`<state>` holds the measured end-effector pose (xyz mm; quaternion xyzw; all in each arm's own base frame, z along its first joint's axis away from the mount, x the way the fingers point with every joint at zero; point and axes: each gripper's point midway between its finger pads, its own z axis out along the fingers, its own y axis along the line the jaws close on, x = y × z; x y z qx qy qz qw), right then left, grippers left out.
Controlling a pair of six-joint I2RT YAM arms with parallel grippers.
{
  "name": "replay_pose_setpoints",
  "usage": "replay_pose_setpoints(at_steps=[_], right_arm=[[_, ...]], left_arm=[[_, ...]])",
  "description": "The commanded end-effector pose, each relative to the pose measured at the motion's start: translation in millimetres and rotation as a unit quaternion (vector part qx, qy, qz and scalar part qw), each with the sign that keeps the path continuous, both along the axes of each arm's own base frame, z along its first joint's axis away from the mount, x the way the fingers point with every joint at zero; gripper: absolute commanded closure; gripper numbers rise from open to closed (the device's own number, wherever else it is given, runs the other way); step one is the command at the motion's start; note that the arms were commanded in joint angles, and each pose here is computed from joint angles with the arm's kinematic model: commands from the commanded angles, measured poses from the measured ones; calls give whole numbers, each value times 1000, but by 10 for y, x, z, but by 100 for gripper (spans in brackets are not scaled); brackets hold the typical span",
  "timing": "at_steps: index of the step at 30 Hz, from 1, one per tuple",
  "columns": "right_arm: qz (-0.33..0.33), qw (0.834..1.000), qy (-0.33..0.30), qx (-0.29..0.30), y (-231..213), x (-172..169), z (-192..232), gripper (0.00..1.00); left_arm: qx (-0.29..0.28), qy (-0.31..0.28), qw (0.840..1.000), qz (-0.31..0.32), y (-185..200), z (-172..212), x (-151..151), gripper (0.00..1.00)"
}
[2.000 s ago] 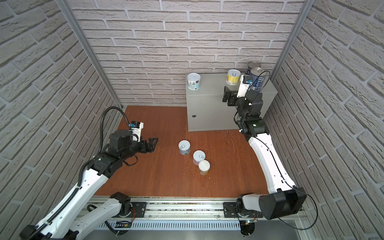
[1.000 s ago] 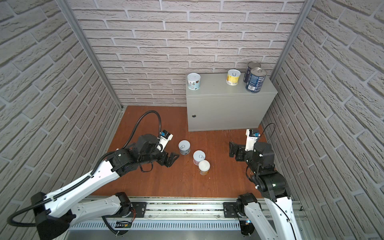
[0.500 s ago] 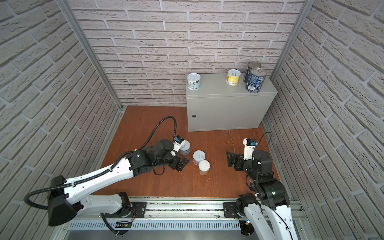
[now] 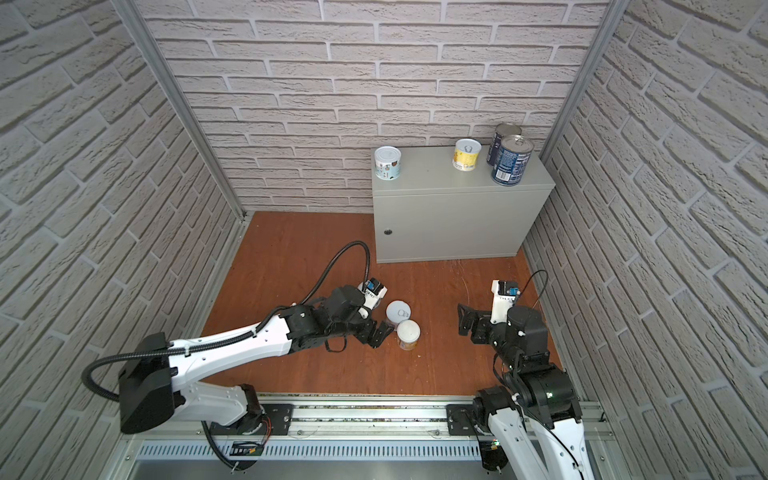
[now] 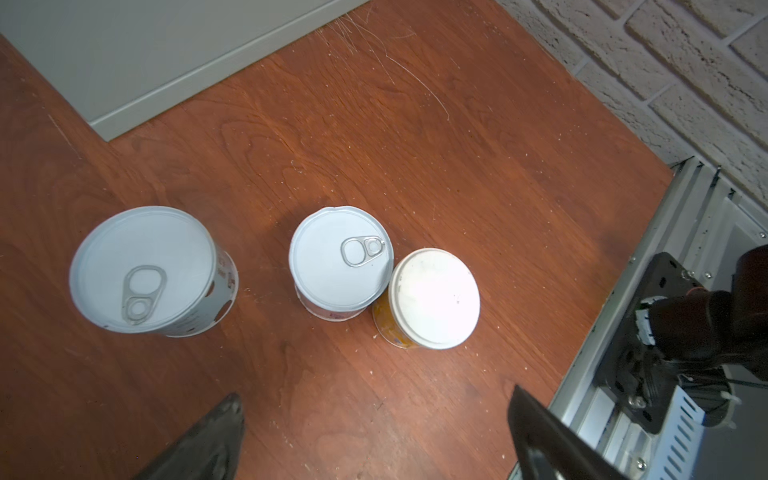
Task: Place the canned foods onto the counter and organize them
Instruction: 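Lower the left gripper over the orange-labelled white-lidded can and close on it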
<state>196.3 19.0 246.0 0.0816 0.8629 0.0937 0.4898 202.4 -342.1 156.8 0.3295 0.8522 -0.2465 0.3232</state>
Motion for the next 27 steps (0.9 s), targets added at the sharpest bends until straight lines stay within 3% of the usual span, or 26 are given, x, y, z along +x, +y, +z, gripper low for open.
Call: replay_pose_setpoints(at_steps=[1,17,27], right_arm=[[-26,1000,-15,0,-77,21,38,1],[-49,999,-6,-10,-161,30,-3,1],[-57,998,-4,-13,-188,30,-8,1]], left_arm=[[-29,-2,999,-19,-186,46,-14,2],[-10,60,997,-44,-469,-333,-75,2],[6,68,996,-62,-596,-484,-61,2]])
